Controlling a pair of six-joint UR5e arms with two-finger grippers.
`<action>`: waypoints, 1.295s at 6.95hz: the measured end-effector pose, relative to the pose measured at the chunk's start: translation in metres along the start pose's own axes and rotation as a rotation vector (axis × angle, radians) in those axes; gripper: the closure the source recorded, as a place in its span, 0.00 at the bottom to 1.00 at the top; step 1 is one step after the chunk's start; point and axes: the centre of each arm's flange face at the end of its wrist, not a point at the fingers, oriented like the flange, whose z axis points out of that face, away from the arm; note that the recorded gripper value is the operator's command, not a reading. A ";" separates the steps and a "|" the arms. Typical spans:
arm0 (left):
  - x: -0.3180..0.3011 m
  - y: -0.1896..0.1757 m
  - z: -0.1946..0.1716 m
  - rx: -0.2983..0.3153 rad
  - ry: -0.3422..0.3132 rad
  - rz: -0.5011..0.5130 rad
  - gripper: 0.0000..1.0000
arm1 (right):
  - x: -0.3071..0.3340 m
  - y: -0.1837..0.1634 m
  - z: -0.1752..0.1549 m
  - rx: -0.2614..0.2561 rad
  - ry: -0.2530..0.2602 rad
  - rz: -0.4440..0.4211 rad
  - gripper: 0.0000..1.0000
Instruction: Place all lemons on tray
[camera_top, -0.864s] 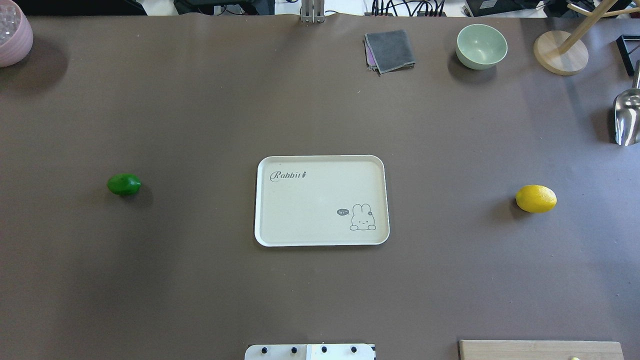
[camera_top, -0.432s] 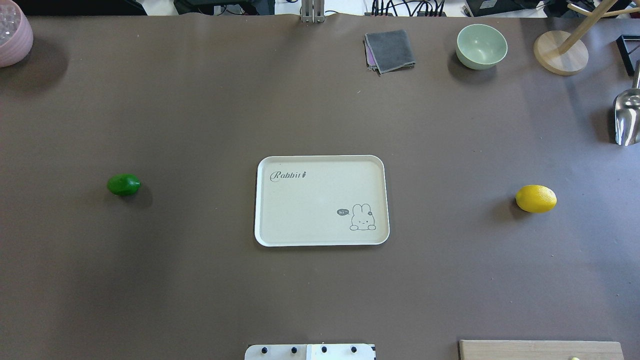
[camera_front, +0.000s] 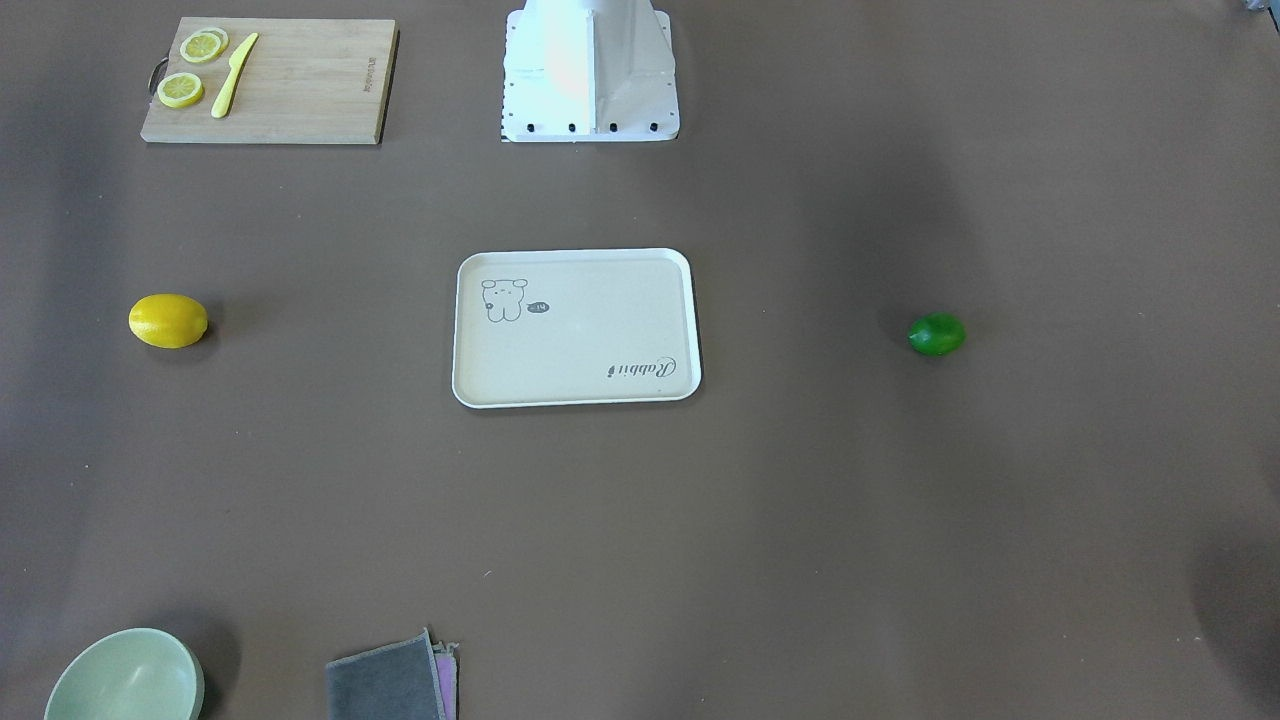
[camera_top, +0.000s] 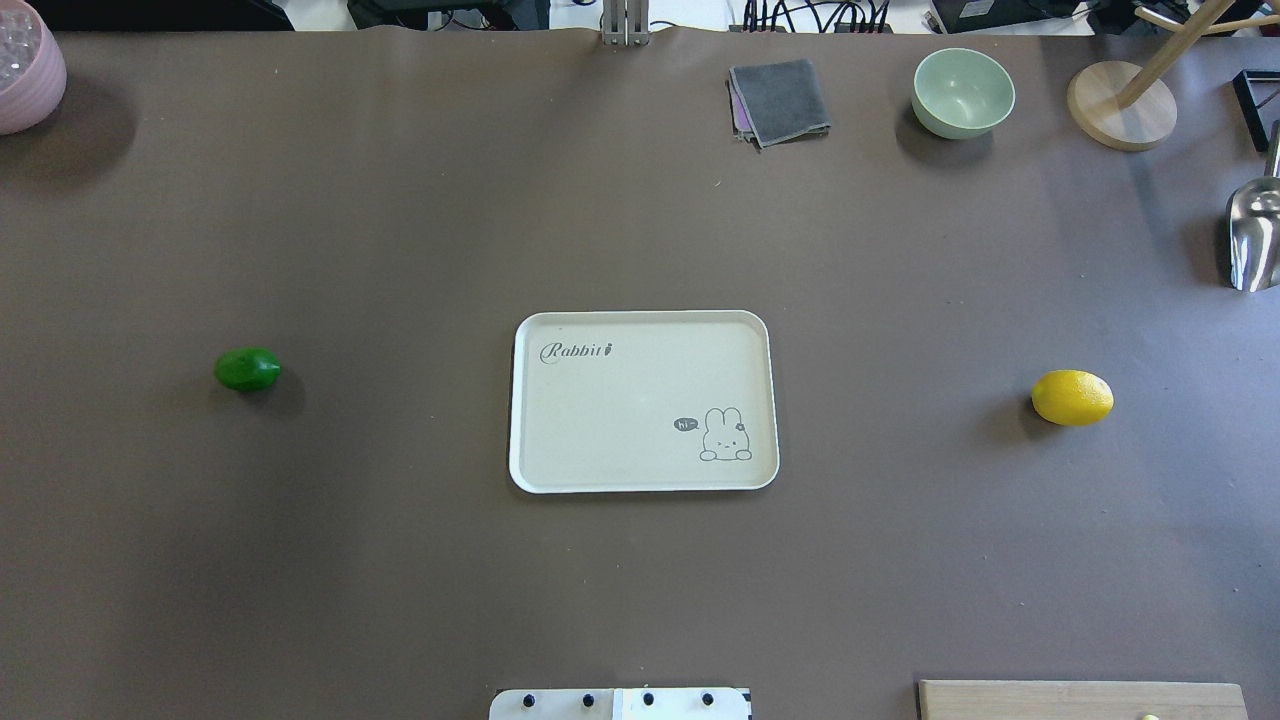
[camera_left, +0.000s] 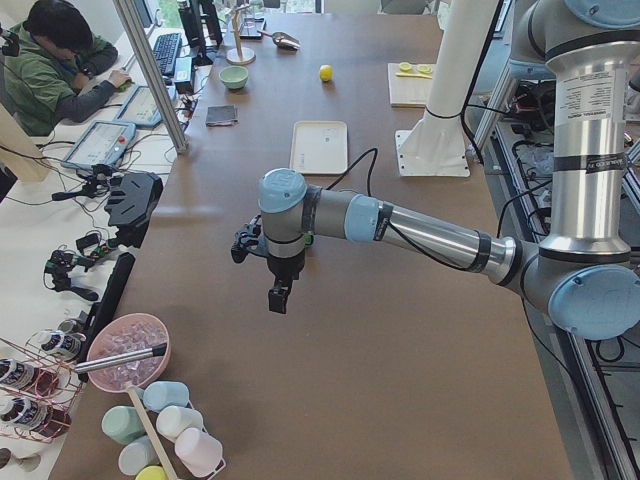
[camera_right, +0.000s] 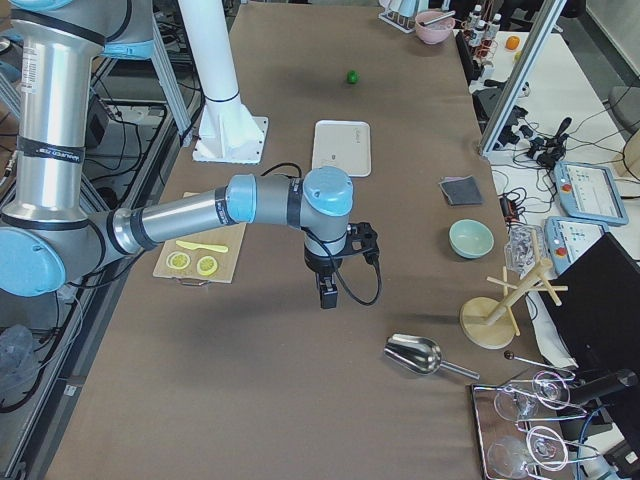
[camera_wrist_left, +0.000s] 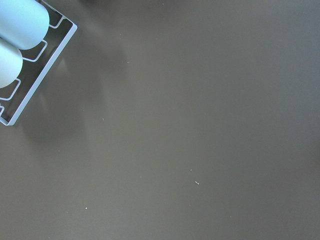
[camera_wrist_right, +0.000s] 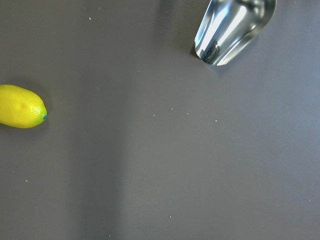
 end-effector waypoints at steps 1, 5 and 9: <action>0.009 -0.007 -0.011 0.041 0.002 0.032 0.02 | -0.002 -0.007 -0.010 0.031 0.008 -0.015 0.00; 0.022 -0.028 -0.024 0.246 0.016 0.198 0.02 | 0.002 -0.005 -0.020 0.094 0.003 -0.031 0.00; 0.021 -0.040 -0.012 0.371 0.090 0.267 0.02 | 0.004 -0.007 -0.010 0.177 0.002 -0.007 0.00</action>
